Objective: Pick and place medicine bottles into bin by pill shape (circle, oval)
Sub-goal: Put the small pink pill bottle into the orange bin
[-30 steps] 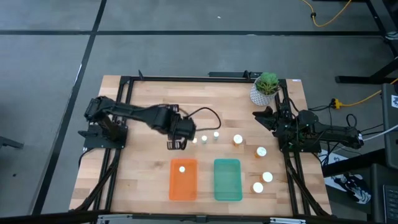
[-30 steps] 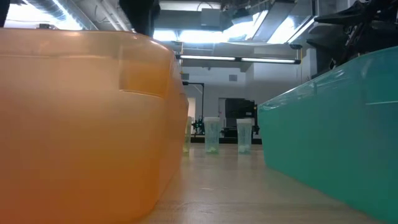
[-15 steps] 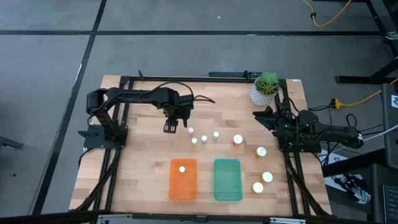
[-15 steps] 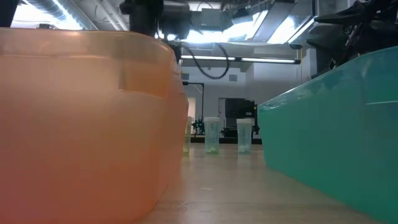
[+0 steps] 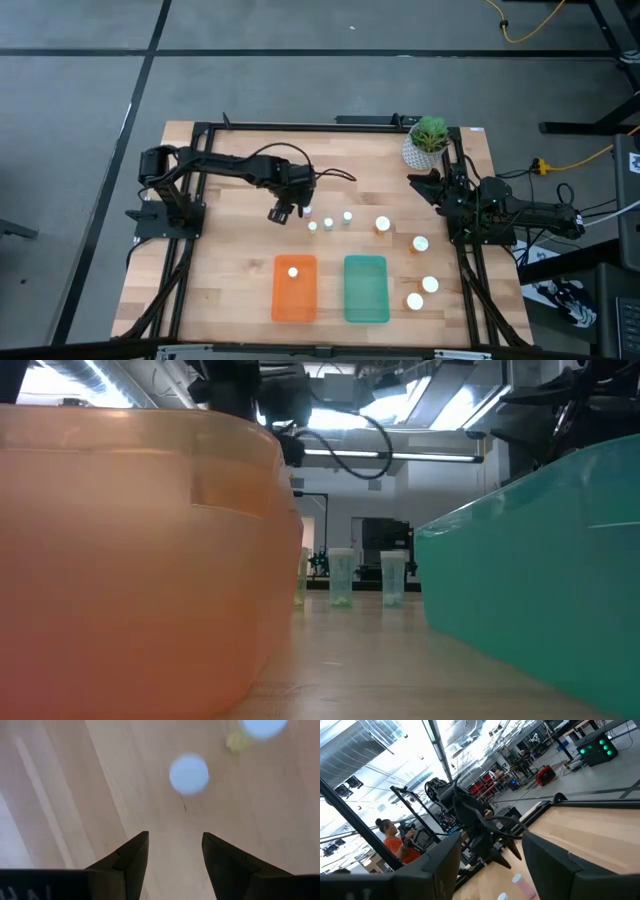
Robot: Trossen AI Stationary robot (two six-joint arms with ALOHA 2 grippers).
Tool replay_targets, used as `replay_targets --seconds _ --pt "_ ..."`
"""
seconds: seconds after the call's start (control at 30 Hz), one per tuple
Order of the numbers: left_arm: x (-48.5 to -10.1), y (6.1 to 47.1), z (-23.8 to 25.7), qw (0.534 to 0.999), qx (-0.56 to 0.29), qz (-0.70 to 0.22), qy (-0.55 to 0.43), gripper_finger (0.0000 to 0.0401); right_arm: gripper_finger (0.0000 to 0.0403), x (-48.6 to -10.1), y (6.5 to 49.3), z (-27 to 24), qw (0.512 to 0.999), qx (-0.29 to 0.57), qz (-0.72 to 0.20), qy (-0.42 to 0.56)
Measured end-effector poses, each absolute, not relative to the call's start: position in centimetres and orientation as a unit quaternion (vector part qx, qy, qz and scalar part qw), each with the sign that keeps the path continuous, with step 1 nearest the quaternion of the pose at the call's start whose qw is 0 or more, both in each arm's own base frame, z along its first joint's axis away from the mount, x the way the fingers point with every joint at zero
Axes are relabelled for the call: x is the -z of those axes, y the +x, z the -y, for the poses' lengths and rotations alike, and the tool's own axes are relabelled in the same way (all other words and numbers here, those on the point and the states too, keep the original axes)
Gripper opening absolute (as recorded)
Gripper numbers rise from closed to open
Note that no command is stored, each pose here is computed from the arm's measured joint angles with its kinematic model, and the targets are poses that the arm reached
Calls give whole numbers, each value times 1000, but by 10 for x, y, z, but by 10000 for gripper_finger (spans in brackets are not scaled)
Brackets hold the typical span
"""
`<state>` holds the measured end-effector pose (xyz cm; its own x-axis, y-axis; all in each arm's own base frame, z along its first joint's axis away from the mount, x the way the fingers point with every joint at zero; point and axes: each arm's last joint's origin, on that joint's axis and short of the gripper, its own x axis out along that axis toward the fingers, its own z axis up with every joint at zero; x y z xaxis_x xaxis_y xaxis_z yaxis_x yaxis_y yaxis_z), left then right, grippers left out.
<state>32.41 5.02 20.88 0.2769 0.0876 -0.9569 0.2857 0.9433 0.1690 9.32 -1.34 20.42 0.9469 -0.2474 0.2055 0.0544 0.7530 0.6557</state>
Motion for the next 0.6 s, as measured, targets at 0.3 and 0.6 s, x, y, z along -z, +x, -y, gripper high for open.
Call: replay_targets --seconds 0.3,0.6 --pt "-210 329 -45 792 59 -581 179 258 213 -204 93 13 926 81 141 341" --pt "-210 329 -44 796 43 -584 155 260 213 -204 93 13 926 81 141 341"
